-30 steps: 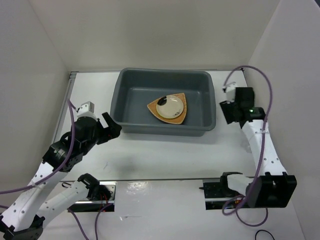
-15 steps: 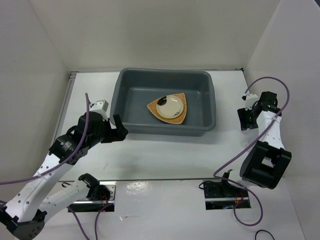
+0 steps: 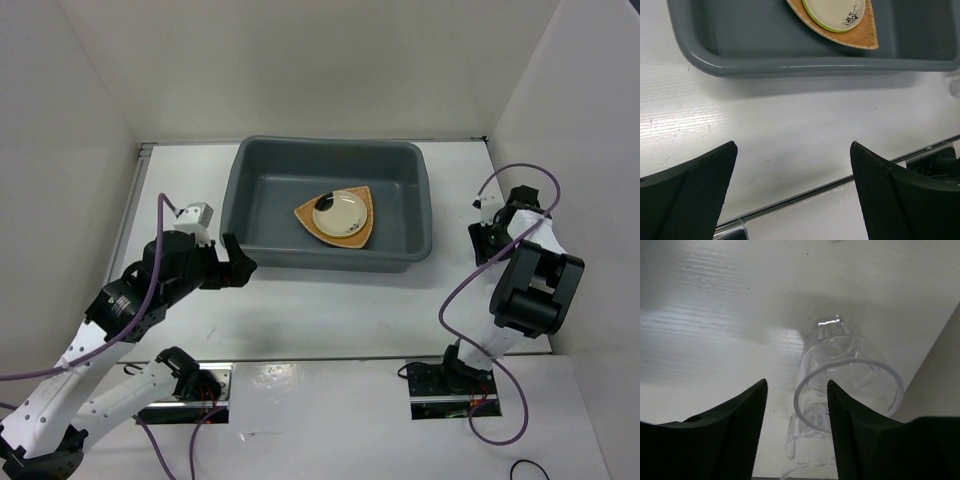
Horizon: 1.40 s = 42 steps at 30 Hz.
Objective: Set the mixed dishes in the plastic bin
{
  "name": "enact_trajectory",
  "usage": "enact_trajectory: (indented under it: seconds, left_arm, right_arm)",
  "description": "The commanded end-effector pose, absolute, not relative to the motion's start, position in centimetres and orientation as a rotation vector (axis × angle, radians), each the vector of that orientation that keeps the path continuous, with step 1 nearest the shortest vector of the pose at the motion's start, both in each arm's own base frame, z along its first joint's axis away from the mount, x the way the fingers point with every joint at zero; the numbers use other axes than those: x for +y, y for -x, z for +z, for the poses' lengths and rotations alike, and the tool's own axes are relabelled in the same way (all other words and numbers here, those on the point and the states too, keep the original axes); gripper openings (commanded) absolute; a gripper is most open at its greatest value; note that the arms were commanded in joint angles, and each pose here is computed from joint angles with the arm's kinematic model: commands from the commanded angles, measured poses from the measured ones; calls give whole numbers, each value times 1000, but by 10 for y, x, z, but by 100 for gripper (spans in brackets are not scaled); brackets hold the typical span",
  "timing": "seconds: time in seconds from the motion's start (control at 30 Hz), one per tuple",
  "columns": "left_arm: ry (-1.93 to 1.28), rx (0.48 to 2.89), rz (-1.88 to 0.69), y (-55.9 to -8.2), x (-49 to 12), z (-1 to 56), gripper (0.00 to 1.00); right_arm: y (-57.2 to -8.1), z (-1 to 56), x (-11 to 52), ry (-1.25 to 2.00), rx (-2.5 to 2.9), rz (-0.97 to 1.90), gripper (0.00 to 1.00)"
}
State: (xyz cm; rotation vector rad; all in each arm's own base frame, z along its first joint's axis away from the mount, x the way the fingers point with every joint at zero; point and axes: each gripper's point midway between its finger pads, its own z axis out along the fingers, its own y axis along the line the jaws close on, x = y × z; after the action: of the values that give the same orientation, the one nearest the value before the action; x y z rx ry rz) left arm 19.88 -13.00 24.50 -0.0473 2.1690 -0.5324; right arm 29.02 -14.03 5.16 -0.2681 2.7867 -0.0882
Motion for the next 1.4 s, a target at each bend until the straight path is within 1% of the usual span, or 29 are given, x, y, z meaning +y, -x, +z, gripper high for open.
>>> enact_trajectory:
  seconds: [0.0, 0.03, 0.07, 0.13, 0.17, 0.23, 0.33, 0.4, 0.47, 0.5, 0.57, 0.6, 0.63, 0.67, 0.7, 0.77, 0.8, 0.87, 0.9, 0.97, 1.0, 1.07, 1.1, 1.2, 1.37]
  left_arm:
    - [50, 2128, -540, -202, -131, 251, 100]
    - [50, 2128, -540, -202, -131, 251, 100]
    - [56, 2117, -536, -202, -129, 253, 100]
    - [56, 2117, -536, -202, -129, 253, 100]
    - [55, 2125, -531, -202, -128, 250, 100]
    - [57, 2108, -541, -202, -128, 253, 100]
    - [59, 2084, -554, -199, -127, 259, 100]
    - [68, 2085, -559, -199, -127, 259, 100]
    - [69, 2076, -564, -198, -126, 261, 100]
    - [68, 2085, -559, -198, -126, 257, 100]
    - [70, 2067, -569, -198, -126, 261, 100]
    - [70, 2067, -569, -198, -126, 261, 100]
    - [77, 2065, -559, -199, -124, 261, 100]
    - [77, 2065, -559, -199, -124, 261, 100]
    - [77, 2065, -559, -199, -124, 261, 100]
    - [77, 2056, -563, -197, -124, 263, 100]
    - [87, 2056, -569, -197, -124, 263, 100]
    - [95, 2029, -574, -195, -120, 269, 100]
    - [95, 2027, -575, -194, -120, 267, 100]
    - [96, 2017, -580, -192, -119, 269, 100]
    - [96, 2017, -580, -192, -119, 269, 100]
    - [86, 2019, -586, -191, -120, 269, 100]
    - [86, 2019, -586, -191, -120, 269, 100]
    - [86, 2019, -586, -191, -120, 269, 100]
    - [85, 2036, -576, -193, -122, 265, 100]
  right_arm:
    - [-319, 68, -146, 317, 2699, -154, 55]
    - [-320, 68, -144, 329, 2702, -164, 52]
    - [-324, 71, -143, 326, 2695, -177, 39]
    - [-320, 72, -142, 327, 2713, -164, 20]
    - [-324, 88, -143, 325, 2677, -189, 8]
    - [-324, 109, -144, 323, 2638, -216, 0]
    - [-323, 175, -131, 505, 2514, -329, 0]
    - [-326, 206, -113, 602, 2434, -393, 0]
    - [-322, 257, -96, 668, 2312, -471, 0]
    - [-328, 287, -68, 746, 2212, -467, 0]
    - [-319, 319, -36, 795, 2121, -489, 0]
    - [-322, 339, 8, 890, 2016, -451, 0]
    - [-320, 349, 25, 909, 1977, -454, 0]
    - [-326, 346, 35, 919, 2010, -491, 0]
    - [-329, 338, 60, 996, 2007, -471, 0]
    - [-338, 317, 68, 1063, 2087, -477, 0]
    - [-354, 299, 78, 1092, 2138, -463, 0]
    - [-369, 288, 87, 1101, 2167, -446, 0]
    - [-379, 268, 97, 1130, 2209, -409, 0]
    - [-394, 260, 106, 1119, 2214, -389, 0]
    - [-403, 241, 112, 1151, 2250, -378, 0]
    - [-416, 233, 121, 1148, 2255, -350, 0]
    - [-423, 217, 127, 1157, 2281, -336, 0]
    - [-442, 192, 138, 1173, 2298, -322, 0]
    - [-467, 157, 132, 1147, 2337, -322, 0]
